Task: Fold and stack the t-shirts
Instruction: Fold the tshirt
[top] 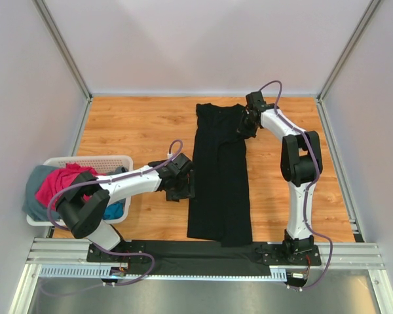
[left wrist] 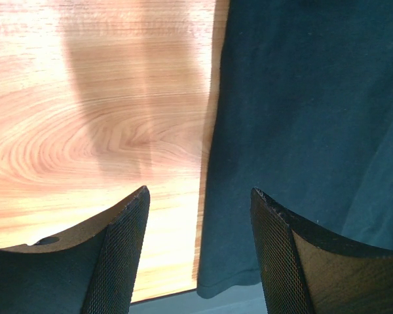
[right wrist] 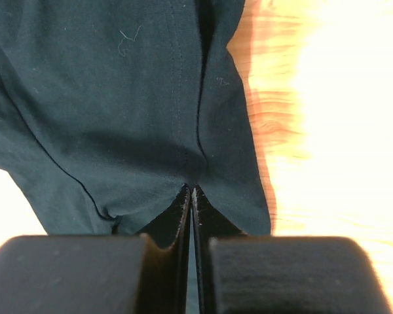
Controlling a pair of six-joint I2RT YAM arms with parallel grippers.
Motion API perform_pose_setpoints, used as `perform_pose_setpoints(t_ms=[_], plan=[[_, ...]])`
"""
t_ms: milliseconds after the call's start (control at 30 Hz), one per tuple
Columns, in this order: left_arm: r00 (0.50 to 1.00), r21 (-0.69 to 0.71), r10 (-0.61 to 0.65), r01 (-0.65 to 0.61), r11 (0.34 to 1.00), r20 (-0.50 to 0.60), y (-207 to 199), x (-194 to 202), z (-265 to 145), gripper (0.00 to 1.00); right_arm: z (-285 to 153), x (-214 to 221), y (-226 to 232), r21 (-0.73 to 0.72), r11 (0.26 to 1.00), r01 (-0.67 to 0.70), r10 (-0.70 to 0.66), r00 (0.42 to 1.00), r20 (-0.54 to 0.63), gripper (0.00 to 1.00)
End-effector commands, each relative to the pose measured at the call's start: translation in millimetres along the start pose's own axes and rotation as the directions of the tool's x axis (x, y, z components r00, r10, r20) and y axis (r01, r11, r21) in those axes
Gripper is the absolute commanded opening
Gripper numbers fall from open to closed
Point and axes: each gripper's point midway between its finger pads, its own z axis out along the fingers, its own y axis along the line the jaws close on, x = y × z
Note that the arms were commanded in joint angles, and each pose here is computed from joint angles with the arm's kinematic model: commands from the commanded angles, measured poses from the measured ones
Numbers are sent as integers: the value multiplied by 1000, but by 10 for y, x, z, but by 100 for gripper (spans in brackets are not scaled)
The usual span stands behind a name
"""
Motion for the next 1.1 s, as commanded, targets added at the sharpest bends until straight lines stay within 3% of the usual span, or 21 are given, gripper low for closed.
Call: perform_pose_setpoints(t_ms=[0,67,200,333,400,467,500,533,600,800,833,933,1067], plan=[[1000,31,-4,4,1000,31,-37,-62,-99,70,-118,-170,75,-11,999,37,-37,998,44,4],[999,32,-2,1,999,32,-38,-64,-103,70,-115,-160,85,-13,999,43,-42,998,37,12],[999,43,5,-7,999,44,-45,-79,-170,71,-229,-110,99,-27,997,78,-77,997,9,39],[998,89,-6,1,996,60,-69,-60,-250,72,-756,-70,275,-121,985,123,-118,992,49,68],[997,112,-25,18,994,66,-43,-14,-274,72,-859,126,216,-141,982,125,-120,992,38,81],[998,154,-38,30,988,47,-50,77,-256,72,-1133,208,224,-181,973,140,-125,988,93,87],[997,184,-54,43,982,53,-85,83,-294,72,-1055,492,41,-164,979,124,-120,992,35,92],[998,210,-55,44,977,43,-92,146,-265,72,-1224,554,30,-180,976,125,-115,991,62,100],[997,246,-70,56,968,46,-143,184,-286,72,-1153,1006,-187,-179,980,81,-88,996,-31,100],[998,270,-60,56,961,9,-170,521,-274,72,-1488,1805,-546,-211,977,22,-39,997,-73,100],[997,271,-77,75,960,-4,-144,579,-263,71,-1445,2089,-704,-185,983,-20,-5,990,-138,100],[994,298,-105,103,949,-9,-152,646,-313,72,-1556,2498,-858,-207,975,-81,45,984,-175,100],[990,319,-142,133,938,5,-160,723,-413,71,-1641,2991,-1061,-231,960,-157,109,972,-209,93]])
